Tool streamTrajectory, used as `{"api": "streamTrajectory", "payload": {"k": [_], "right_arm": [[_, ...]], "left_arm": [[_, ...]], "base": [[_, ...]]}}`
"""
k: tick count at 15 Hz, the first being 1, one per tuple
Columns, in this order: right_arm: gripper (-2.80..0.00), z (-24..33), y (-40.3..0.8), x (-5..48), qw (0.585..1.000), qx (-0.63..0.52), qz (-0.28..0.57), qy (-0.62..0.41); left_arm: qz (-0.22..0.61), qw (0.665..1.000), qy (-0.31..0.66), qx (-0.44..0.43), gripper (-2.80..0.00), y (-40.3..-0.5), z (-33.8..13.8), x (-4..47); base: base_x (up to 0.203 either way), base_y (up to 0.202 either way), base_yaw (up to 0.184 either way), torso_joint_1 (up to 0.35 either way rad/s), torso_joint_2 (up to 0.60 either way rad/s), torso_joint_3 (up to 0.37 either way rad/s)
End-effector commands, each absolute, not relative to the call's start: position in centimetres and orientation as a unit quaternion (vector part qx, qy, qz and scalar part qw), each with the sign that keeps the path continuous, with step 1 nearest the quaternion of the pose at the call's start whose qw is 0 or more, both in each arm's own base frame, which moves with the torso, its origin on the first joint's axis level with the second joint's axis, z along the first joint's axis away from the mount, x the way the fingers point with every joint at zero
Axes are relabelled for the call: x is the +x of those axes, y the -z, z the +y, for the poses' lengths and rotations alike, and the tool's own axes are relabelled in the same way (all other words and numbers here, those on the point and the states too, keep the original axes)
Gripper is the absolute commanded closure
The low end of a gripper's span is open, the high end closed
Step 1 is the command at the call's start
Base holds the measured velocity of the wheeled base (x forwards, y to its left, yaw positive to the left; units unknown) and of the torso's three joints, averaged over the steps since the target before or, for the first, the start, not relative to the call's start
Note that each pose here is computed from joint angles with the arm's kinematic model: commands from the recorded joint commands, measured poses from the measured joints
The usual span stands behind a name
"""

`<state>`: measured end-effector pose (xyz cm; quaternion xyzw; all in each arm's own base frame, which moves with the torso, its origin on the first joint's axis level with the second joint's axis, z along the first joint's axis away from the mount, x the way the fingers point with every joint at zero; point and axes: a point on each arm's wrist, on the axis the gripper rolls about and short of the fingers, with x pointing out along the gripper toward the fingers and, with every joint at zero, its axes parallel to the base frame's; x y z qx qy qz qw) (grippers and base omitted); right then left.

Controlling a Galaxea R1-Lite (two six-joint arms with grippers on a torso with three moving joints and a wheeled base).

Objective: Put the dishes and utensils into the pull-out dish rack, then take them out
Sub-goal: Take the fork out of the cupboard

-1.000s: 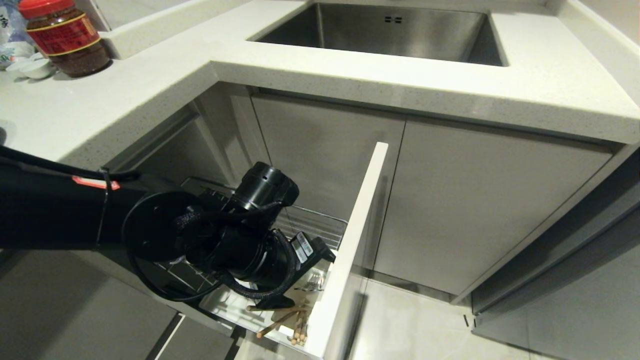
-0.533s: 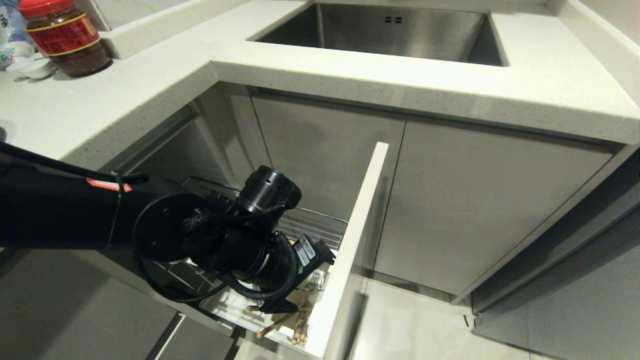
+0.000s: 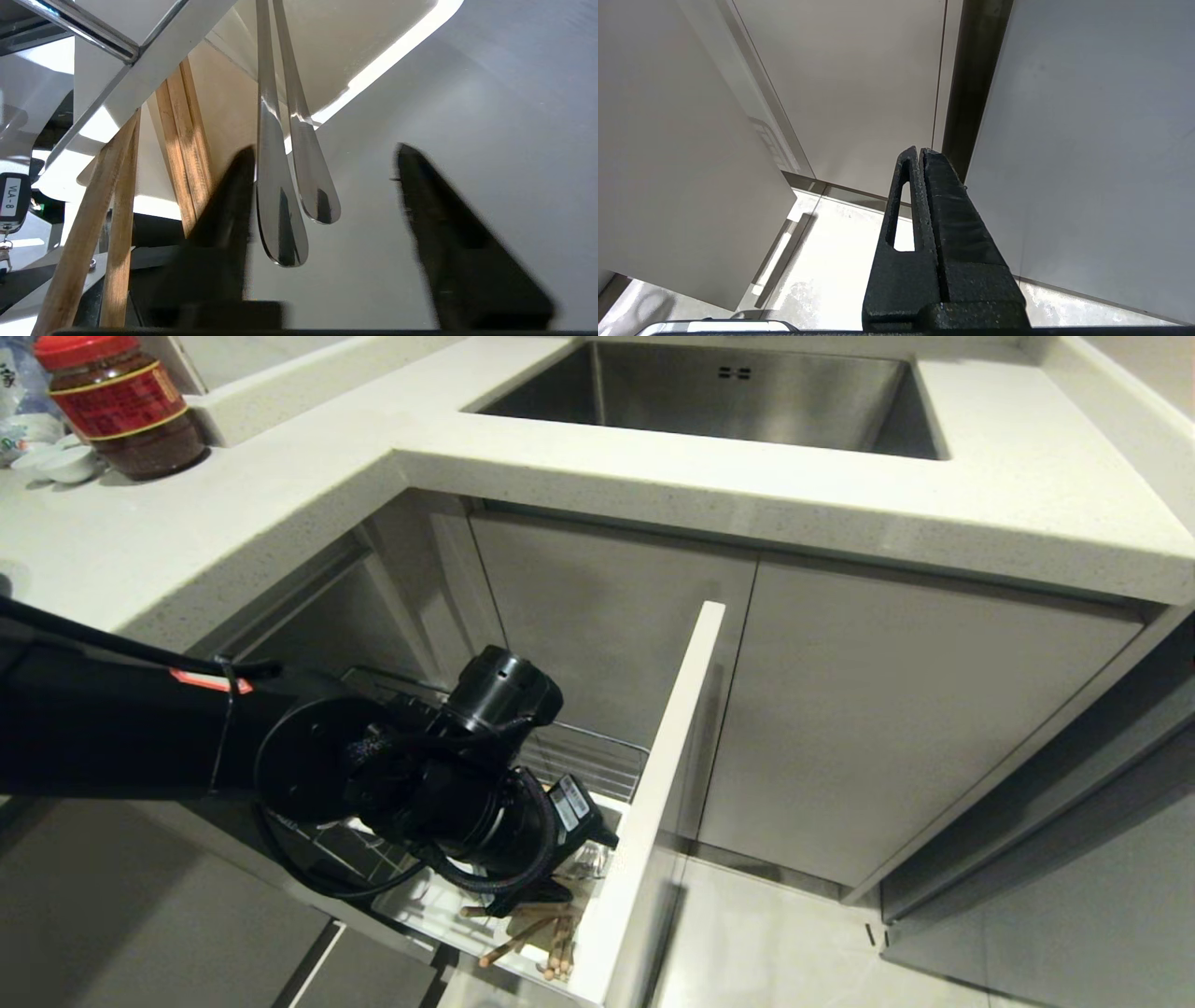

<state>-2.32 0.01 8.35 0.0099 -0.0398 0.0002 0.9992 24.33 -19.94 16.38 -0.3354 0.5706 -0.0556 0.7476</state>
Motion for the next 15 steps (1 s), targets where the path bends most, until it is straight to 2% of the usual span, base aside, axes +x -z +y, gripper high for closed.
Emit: {"api": "streamTrajectory", "payload": {"k": [1,11,15], "right_arm": [[0.0,0.0,-7.6,-2.1,1.0,0.01,-0.028,0.0],[0.0,0.0,-7.6,-2.1,1.0,0.01,-0.027,0.0],[0.0,0.0,-7.6,-2.1,1.0,0.01,-0.028,0.0]], "left_arm": [[0.568,0.748,0.055,-0.34,0.0,-16.7,-19.8,24.3],[0.555,0.754,0.066,-0.344,0.0,-17.8,-19.5,23.8],[0.523,0.767,0.098,-0.357,0.0,-21.0,-18.2,22.3]], "base": [[0.0,0.0,0.0,0.0,0.0,0.0],[0.0,0.0,0.0,0.0,0.0,0.0],[0.0,0.0,0.0,0.0,0.0,0.0]]}}
